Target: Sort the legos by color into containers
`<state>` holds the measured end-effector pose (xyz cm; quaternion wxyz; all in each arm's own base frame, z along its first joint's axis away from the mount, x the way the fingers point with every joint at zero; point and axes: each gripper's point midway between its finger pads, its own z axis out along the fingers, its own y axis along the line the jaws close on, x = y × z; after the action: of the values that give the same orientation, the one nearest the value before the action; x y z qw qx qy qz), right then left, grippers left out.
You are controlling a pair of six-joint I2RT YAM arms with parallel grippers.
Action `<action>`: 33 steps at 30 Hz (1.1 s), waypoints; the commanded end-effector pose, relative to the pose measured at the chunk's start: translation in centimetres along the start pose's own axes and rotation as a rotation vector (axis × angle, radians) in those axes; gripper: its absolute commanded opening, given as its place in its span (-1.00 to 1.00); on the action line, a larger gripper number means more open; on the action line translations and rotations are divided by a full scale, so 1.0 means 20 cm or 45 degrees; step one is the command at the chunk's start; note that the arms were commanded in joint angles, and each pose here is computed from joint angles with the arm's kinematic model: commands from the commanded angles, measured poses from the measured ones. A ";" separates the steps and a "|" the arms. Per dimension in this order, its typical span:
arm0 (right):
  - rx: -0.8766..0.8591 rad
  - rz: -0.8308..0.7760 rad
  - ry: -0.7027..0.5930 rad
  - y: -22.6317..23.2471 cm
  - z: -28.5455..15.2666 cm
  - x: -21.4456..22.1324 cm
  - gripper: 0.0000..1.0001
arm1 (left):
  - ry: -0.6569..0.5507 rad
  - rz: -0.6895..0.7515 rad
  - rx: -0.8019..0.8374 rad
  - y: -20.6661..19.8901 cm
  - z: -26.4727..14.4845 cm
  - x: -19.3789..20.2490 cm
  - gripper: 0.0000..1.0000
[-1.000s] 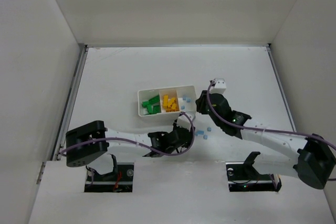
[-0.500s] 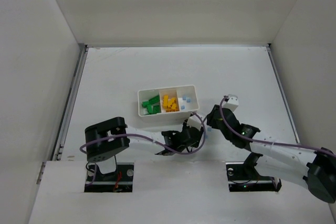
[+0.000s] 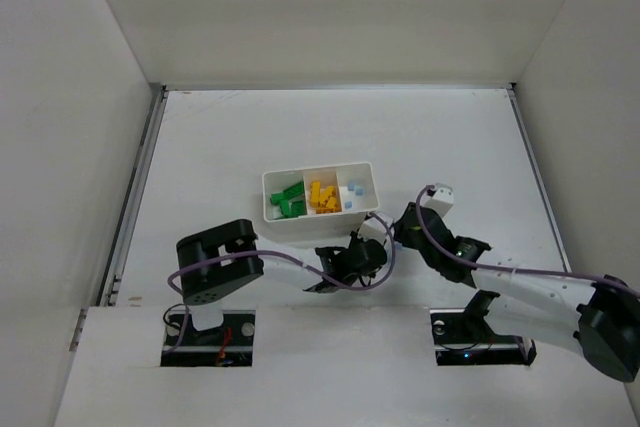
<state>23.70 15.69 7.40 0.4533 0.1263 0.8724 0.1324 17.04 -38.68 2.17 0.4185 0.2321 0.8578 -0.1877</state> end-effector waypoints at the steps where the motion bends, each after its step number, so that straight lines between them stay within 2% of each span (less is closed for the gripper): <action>1: 0.029 0.010 0.025 -0.01 0.01 0.04 -0.18 | -0.062 -0.019 -0.018 0.00 0.00 -0.09 -0.67; 7: 0.077 0.003 0.089 -0.01 0.01 0.12 -0.20 | -0.132 -0.062 -0.005 0.04 -0.11 -0.19 -0.71; 16: 0.218 0.016 0.143 -0.06 0.01 0.17 -0.25 | -0.326 -0.250 -0.004 0.24 -0.29 -0.59 -0.70; 25: 0.252 -0.005 0.166 -0.04 0.03 0.18 -0.25 | -0.404 -0.403 -0.082 0.48 -0.22 -0.86 -0.68; 33: 0.254 -0.026 0.188 -0.03 0.03 0.21 -0.31 | -0.321 -0.387 -0.111 0.51 0.00 -0.85 -0.65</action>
<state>21.21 15.66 2.42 0.3629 0.1474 0.9191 0.0425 30.99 -33.31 13.95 0.4979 0.0515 0.8353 -0.2272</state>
